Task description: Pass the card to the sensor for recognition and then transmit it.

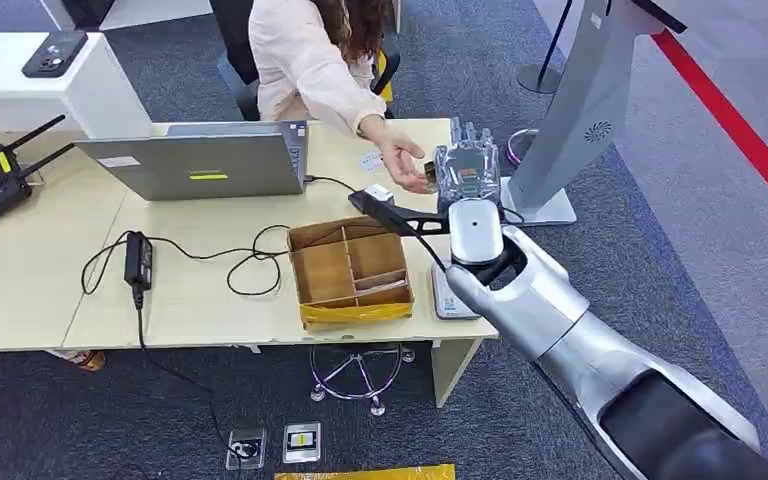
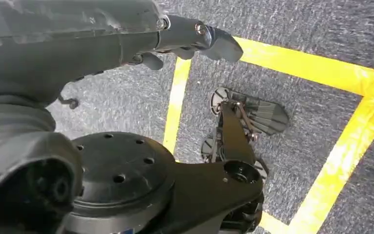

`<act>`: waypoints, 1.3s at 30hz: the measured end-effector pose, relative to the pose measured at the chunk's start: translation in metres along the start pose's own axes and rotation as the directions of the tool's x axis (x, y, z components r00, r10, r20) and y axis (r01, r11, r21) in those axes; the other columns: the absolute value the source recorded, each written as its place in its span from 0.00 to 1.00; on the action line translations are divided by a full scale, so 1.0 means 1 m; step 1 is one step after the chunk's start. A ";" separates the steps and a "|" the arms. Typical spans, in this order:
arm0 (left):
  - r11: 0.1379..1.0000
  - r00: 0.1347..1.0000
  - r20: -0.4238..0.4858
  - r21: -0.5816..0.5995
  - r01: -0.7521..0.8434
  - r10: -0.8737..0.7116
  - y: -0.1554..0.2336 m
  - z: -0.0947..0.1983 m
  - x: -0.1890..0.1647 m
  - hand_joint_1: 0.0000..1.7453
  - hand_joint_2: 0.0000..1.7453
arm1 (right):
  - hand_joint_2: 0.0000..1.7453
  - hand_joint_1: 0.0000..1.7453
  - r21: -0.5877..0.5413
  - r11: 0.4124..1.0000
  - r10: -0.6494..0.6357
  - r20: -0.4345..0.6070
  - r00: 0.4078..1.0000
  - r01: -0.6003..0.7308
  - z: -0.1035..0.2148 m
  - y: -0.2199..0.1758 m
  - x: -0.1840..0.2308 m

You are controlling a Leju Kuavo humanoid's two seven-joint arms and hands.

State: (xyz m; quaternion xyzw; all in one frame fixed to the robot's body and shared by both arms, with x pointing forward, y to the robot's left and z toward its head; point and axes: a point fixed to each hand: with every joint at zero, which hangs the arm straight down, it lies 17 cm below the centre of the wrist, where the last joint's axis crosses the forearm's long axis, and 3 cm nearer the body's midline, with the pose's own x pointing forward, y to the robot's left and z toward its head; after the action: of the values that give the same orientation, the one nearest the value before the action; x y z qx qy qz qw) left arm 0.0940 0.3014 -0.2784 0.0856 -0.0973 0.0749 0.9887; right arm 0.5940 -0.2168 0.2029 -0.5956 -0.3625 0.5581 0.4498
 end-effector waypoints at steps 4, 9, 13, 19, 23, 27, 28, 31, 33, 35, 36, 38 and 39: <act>1.000 1.000 -0.005 0.002 0.000 0.000 0.002 0.000 -0.001 0.00 0.00 | 1.00 1.00 -0.018 1.000 -0.013 0.001 1.000 0.013 0.000 -0.007 0.000; 1.000 1.000 -0.006 0.003 0.000 0.000 0.002 0.000 -0.001 0.00 0.00 | 1.00 1.00 -0.032 0.999 -0.027 0.003 1.000 0.027 0.001 -0.014 0.000; 1.000 1.000 -0.006 0.004 0.004 -0.004 0.003 0.000 -0.001 0.00 0.00 | 1.00 1.00 -0.049 0.999 -0.022 0.004 1.000 0.023 0.002 -0.019 0.001; 1.000 1.000 -0.004 0.004 0.014 -0.014 0.003 -0.001 -0.001 0.00 0.00 | 1.00 1.00 -0.060 0.998 -0.024 0.003 1.000 0.024 0.003 -0.023 0.001; 1.000 1.000 -0.009 0.005 0.016 -0.016 0.003 -0.001 -0.001 0.00 0.00 | 1.00 1.00 -0.058 0.998 -0.026 0.005 1.000 0.026 0.006 -0.021 0.002; 1.000 1.000 -0.008 0.005 0.018 -0.018 0.003 -0.001 -0.001 0.00 0.00 | 0.00 0.00 -0.057 0.998 -0.031 0.006 1.000 0.031 0.008 -0.019 0.003; 1.000 1.000 -0.008 0.005 0.019 -0.019 0.003 -0.001 -0.001 0.00 0.00 | 0.00 0.00 -0.056 0.998 -0.030 0.007 1.000 0.030 0.009 -0.018 0.003; 1.000 1.000 -0.008 0.005 0.019 -0.019 0.003 -0.001 -0.001 0.00 0.00 | 0.00 0.00 -0.059 0.998 -0.036 0.016 0.999 0.037 0.013 -0.016 0.007; 1.000 1.000 -0.008 0.005 0.019 -0.019 0.003 -0.001 -0.001 0.00 0.00 | 0.00 0.00 -0.057 0.997 -0.055 0.021 0.998 0.056 0.015 -0.014 0.009; 1.000 1.000 -0.008 0.006 0.018 -0.018 0.003 -0.001 -0.001 0.00 0.00 | 0.00 0.00 -0.047 0.998 -0.051 0.023 0.998 0.052 0.016 -0.012 0.010; 1.000 1.000 -0.009 0.006 0.018 -0.018 0.003 -0.001 -0.001 0.00 0.00 | 0.00 0.00 -0.043 0.998 -0.048 0.024 0.999 0.049 0.016 -0.011 0.010; 1.000 1.000 -0.009 0.007 0.017 -0.017 0.004 -0.001 -0.001 0.00 0.00 | 0.00 0.00 -0.042 0.998 -0.051 0.026 0.998 0.052 0.017 -0.011 0.011; 1.000 1.000 -0.010 0.007 0.017 -0.017 0.004 -0.001 -0.001 0.00 0.00 | 0.00 0.00 -0.045 0.998 -0.053 0.028 0.998 0.054 0.018 -0.011 0.011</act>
State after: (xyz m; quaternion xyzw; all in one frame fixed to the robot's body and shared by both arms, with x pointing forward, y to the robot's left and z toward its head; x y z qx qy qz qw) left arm 0.0923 0.3048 -0.2787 0.0895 -0.0917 0.0673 0.9895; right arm 0.5785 -0.2004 0.2104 -0.5885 -0.3968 0.5453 0.4459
